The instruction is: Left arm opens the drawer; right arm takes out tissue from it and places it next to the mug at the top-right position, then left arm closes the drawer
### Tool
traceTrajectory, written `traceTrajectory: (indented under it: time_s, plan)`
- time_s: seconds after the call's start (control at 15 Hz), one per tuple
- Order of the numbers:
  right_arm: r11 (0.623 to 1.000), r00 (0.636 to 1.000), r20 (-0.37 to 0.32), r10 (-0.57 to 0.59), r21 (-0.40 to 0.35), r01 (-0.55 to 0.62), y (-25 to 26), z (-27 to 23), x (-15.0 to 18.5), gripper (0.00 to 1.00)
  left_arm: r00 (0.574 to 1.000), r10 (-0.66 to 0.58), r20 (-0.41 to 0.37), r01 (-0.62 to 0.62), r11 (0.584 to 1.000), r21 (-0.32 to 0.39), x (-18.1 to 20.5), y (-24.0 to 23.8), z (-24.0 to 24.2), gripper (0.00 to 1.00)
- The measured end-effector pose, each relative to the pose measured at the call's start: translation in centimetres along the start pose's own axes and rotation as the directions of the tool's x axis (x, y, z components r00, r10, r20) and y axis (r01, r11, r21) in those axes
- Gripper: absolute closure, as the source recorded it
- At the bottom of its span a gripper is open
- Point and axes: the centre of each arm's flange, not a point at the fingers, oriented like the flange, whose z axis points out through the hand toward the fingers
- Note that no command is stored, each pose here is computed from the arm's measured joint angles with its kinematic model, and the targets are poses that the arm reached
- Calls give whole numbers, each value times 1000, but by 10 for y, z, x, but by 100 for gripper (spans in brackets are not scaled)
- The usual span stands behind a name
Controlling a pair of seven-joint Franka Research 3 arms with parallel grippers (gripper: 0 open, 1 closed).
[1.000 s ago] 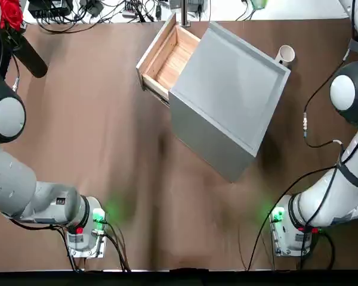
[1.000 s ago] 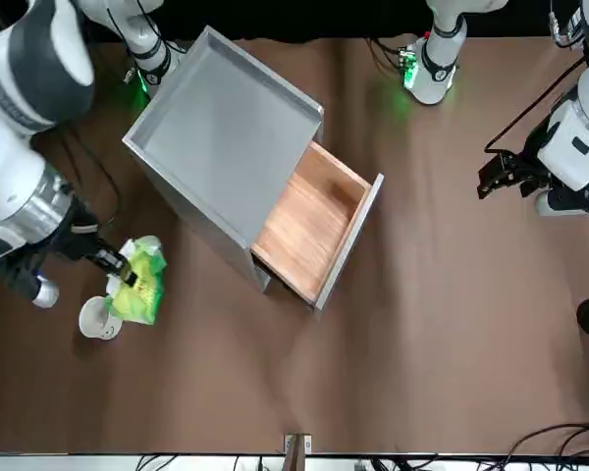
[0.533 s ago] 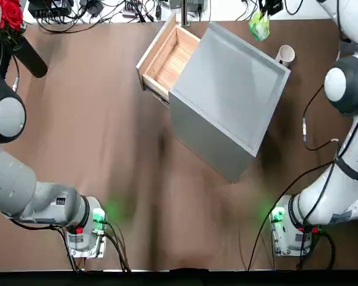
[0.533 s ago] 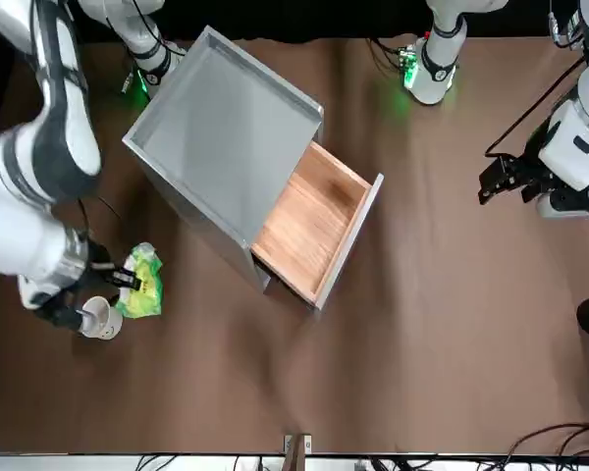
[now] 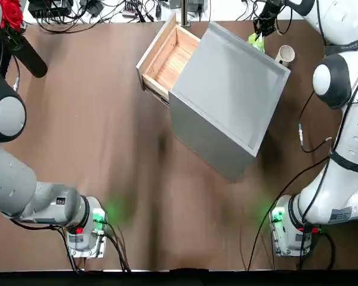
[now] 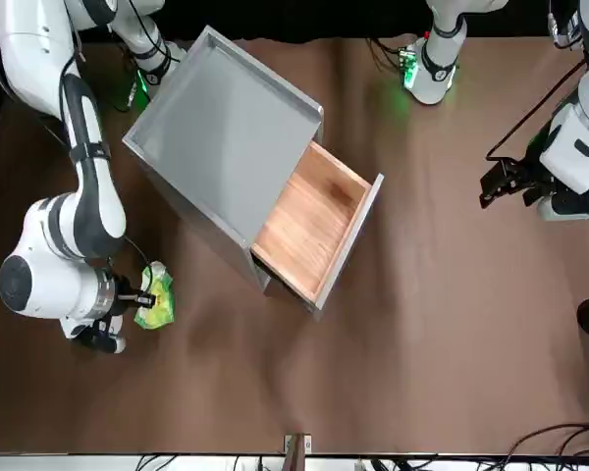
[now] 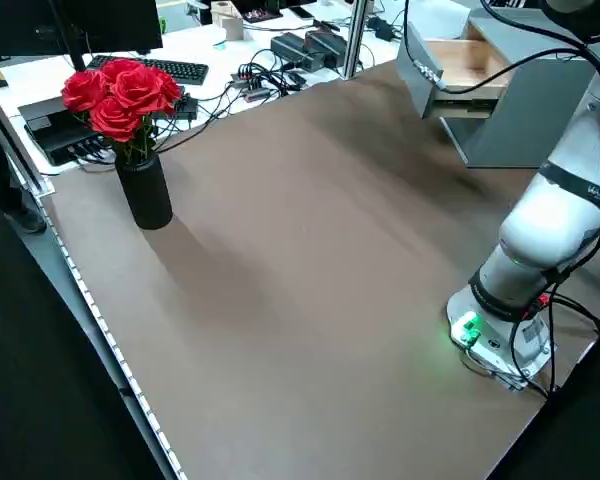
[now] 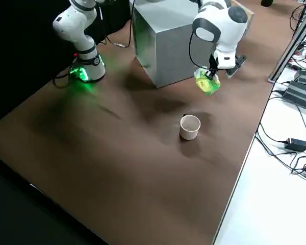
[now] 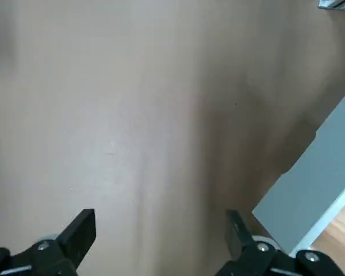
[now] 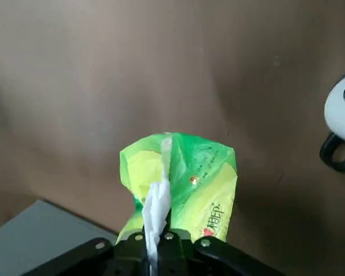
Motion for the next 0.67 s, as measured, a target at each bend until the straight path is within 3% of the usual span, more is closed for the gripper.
traceTrajectory:
  time_s: [0.67]
  plan:
    - [992, 990, -83, -117, -61, 112, 49, 72, 42, 98, 1000, 0, 11, 0, 1000, 2, 3, 0, 7, 0]
